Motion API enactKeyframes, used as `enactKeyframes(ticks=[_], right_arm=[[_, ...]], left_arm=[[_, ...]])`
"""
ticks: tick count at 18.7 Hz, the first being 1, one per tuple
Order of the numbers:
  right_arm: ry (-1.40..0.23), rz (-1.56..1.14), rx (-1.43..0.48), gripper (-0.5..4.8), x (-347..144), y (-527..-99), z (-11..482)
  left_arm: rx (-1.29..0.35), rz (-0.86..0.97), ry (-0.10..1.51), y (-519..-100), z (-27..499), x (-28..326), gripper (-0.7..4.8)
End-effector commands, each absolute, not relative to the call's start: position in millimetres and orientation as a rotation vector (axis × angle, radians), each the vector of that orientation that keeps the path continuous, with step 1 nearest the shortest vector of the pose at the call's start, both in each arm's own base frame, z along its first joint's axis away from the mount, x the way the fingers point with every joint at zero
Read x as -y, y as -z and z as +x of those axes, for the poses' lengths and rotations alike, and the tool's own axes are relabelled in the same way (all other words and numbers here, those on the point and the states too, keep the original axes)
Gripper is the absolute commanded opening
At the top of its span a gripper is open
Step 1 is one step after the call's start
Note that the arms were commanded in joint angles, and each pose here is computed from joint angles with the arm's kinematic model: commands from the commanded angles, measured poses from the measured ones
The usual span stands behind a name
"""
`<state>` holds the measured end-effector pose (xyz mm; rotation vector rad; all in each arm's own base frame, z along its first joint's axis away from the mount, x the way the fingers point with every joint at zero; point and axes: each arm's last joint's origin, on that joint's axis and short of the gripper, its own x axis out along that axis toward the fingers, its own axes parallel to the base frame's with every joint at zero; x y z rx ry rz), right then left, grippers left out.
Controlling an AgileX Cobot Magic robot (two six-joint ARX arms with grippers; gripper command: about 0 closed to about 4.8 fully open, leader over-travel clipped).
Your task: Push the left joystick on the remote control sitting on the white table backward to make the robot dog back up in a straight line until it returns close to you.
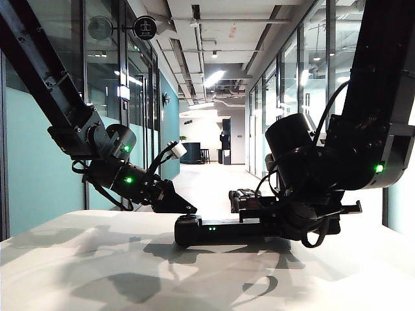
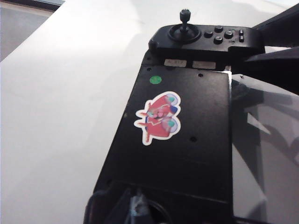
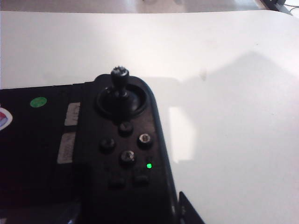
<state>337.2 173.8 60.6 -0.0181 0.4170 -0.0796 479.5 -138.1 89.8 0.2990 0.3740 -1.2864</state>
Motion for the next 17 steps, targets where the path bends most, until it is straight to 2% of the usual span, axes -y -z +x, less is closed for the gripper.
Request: enactKeyframes(ticks=[1, 7, 10, 12, 14, 17], right_arm=[[0.095, -0.001, -0.379, 2.29, -174.8, -66.4, 339.2], [0.095, -0.002, -0.38, 2.29, -174.8, -66.3, 339.1], [0.094, -0.002, -0.38, 2.29, -174.8, -66.3, 339.1], [0.094, -0.002, -0.379, 2.29, -174.8, -66.4, 339.1], [0.094, -0.002, -0.38, 2.29, -174.8, -66.3, 339.1], [0.093, -0.006, -0.381, 2.29, -174.8, -66.2, 339.0]], left_arm=[[-0.395, 0.287, 1.296, -88.1, 477.6, 138.9, -0.06], [-0.401, 0.292, 1.282, -88.1, 478.1, 138.8, -0.06], [-0.464, 0.311, 1.126, -93.2, 486.2, 137.9, -0.06], [-0.497, 0.263, 1.025, -99.7, 492.6, 137.7, -0.06], [-0.55, 0.184, 0.83, -110.7, 502.5, 136.4, -0.06], [-0.57, 0.128, 0.684, -123.7, 507.4, 134.4, -0.06]])
